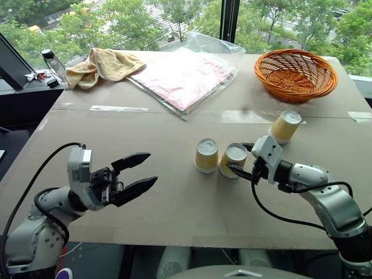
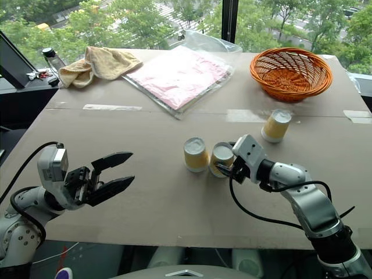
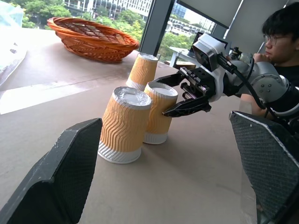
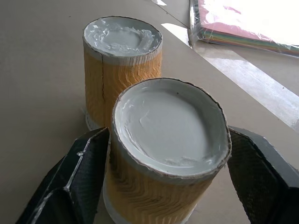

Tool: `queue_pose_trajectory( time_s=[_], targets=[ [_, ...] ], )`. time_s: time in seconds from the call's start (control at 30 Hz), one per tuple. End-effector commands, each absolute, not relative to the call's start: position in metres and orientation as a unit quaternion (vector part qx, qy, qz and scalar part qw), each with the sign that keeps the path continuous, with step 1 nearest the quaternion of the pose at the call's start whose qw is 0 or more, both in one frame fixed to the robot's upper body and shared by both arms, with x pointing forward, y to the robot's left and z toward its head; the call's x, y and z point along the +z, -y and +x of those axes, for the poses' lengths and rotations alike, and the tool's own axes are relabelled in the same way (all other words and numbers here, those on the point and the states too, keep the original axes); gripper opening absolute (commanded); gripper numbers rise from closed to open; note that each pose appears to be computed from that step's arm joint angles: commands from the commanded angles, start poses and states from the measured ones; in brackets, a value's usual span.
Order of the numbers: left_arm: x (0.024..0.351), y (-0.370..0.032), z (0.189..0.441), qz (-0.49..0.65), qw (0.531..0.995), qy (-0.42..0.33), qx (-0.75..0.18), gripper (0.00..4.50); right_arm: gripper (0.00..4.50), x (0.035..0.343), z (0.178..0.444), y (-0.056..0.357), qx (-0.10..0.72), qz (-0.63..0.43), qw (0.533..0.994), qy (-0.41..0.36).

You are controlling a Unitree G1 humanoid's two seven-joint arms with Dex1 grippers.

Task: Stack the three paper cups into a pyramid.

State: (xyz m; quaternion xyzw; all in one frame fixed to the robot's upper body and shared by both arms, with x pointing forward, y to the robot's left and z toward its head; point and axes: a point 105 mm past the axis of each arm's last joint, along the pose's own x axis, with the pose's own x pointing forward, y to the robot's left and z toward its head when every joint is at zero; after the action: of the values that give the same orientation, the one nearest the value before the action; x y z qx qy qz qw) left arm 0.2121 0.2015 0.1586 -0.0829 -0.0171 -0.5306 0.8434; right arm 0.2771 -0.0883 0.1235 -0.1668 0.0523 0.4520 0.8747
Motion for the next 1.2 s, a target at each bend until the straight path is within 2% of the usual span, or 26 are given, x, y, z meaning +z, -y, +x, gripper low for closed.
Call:
queue_pose_trajectory(
  time_s=[0.03,0.17,0.3,0.4,0.5,0.63,0.77,1.03,1.1,1.2],
  targets=[
    [0.166,-0.205,0.21,-0.075,0.841,0.034,-0.534,4.5,4.43,0.146,0.269,0.089,0.462,-0.183,0.868,-0.015],
    [0.164,-0.205,0.21,-0.078,0.84,0.034,-0.536,4.5,4.43,0.171,0.26,0.094,0.471,-0.168,0.866,0.011],
    [0.162,-0.205,0.211,-0.081,0.838,0.034,-0.538,4.5,4.43,0.206,0.252,0.096,0.483,-0.088,0.87,0.05],
    [0.161,-0.205,0.211,-0.084,0.836,0.036,-0.541,4.5,4.43,0.221,0.272,0.118,0.425,-0.062,0.901,0.059],
    [0.16,-0.204,0.212,-0.083,0.834,0.038,-0.545,4.5,4.43,0.211,0.316,0.164,0.284,-0.107,0.952,0.023],
    [0.159,-0.204,0.211,-0.081,0.831,0.037,-0.549,4.5,4.43,0.198,0.351,0.208,0.16,-0.13,0.979,-0.002],
    [0.16,-0.203,0.208,-0.071,0.826,0.04,-0.557,4.5,4.43,0.186,0.369,0.224,0.121,-0.131,0.984,-0.018],
    [0.174,-0.199,0.205,-0.068,0.817,0.07,-0.568,4.5,4.43,0.169,0.373,0.226,0.125,-0.073,0.988,-0.047],
    [0.176,-0.198,0.206,-0.07,0.818,0.074,-0.567,4.5,3.94,0.171,0.374,0.226,0.127,-0.067,0.989,-0.043],
    [0.177,-0.2,0.207,-0.076,0.82,0.078,-0.562,4.5,2.79,0.18,0.372,0.223,0.14,-0.077,0.987,-0.023]
  ],
)
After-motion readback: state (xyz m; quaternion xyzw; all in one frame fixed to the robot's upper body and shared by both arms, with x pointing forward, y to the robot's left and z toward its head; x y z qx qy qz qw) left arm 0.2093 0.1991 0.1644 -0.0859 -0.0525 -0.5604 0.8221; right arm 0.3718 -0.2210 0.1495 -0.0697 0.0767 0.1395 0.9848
